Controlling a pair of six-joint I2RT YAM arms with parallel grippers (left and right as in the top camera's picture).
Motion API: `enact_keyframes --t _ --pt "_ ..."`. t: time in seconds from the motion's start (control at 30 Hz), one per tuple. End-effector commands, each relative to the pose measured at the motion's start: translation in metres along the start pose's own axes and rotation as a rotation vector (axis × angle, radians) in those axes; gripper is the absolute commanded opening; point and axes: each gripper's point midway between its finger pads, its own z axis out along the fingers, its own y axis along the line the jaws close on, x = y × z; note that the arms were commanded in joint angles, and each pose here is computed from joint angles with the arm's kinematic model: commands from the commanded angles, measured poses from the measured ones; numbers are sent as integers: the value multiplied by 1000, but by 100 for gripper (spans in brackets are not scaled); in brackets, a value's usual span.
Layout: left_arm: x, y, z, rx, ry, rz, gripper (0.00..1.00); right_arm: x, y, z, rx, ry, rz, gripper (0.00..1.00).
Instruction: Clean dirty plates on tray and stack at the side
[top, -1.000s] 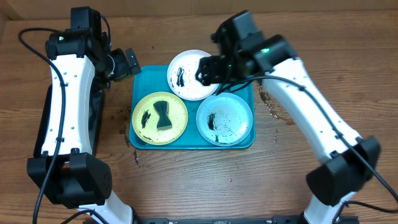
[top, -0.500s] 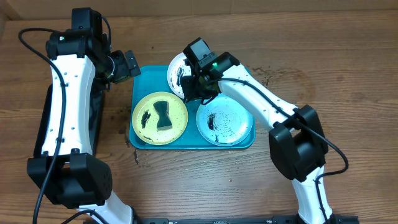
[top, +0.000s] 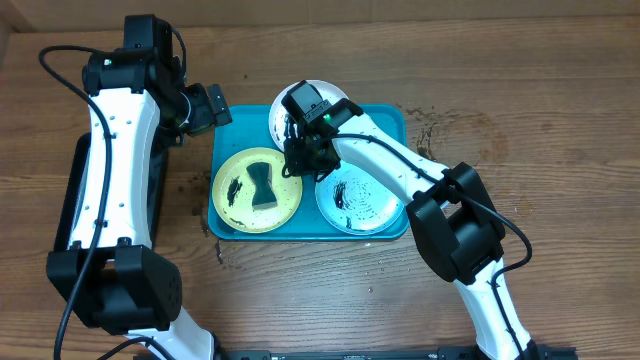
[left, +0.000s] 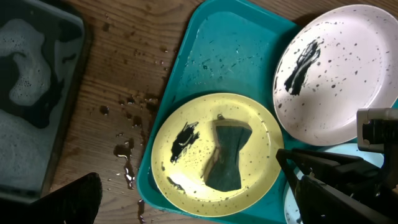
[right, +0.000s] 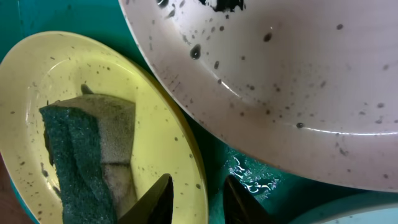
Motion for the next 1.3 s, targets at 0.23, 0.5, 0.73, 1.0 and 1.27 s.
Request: enact_keyframes --t 0.23,0.5,0.73,1.0,1.27 --pt "6 -12 2 11 6 36 100 15 -11 16 16 33 12 28" --pt "14 -18 5 5 28 57 97 18 -13 20 19 36 12 15" --pt "43 -10 32 -2 142 82 98 17 -13 20 18 35 12 5" --pt "87 -39 84 227 273 122 77 17 -13 20 18 36 16 5" --pt "81 -42 112 253 198 130 57 17 -13 20 18 36 16 5"
